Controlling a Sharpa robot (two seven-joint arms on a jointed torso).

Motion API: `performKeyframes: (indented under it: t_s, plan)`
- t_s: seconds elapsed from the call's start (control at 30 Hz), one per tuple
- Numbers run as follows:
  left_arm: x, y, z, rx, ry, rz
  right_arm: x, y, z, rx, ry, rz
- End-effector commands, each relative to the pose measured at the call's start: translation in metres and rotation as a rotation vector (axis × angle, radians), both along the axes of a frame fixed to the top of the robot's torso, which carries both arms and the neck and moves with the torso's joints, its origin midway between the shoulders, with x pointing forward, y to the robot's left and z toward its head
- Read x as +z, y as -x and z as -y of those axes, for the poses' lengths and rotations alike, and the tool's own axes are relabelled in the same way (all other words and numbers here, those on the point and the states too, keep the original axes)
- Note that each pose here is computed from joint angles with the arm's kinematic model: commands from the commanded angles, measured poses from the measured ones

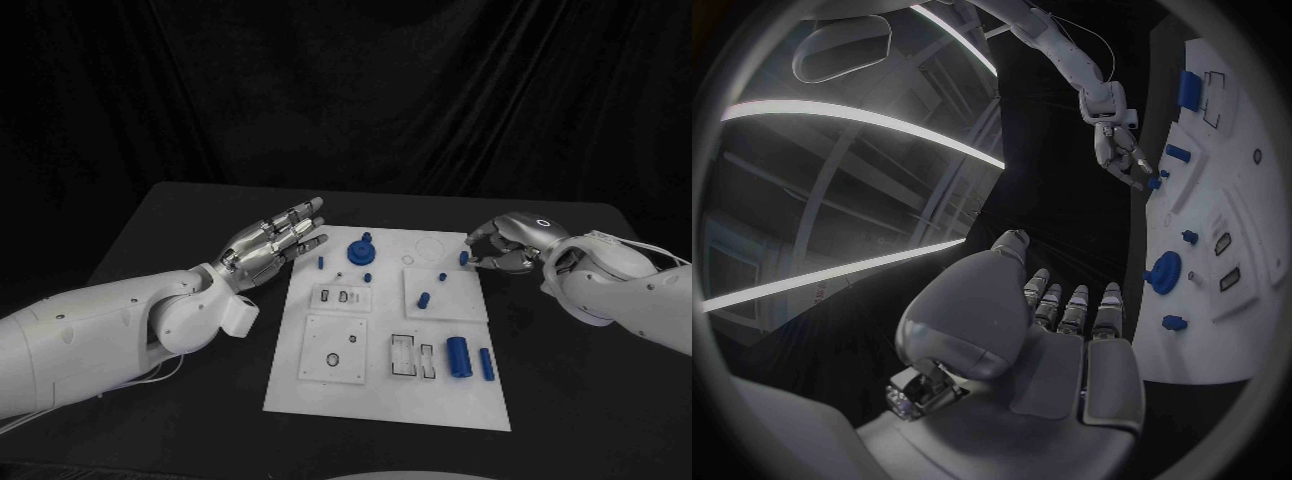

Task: Assemble the parts on the task board

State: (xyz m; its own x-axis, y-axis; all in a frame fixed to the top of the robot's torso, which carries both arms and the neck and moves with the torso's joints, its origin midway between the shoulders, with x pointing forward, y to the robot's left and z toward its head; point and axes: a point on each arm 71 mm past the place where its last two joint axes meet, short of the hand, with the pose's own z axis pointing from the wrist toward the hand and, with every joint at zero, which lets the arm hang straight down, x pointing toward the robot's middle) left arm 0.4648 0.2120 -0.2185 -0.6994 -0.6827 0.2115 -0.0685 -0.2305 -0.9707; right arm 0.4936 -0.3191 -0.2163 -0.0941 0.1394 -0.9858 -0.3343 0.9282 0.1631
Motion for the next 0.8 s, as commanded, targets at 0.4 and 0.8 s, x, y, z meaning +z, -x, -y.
performKeyframes:
  t_s: [0.4, 0.8]
  plan:
    - [0.0003, 0.001, 0.001, -0.01, 0.017, 0.005, -0.012, -0.004, -0.002, -0.024, 0.014, -0.03]
    - [-0.0005, 0.0013, 0.002, -0.014, 0.018, 0.002, -0.018, -0.006, -0.003, -0.023, 0.019, -0.041]
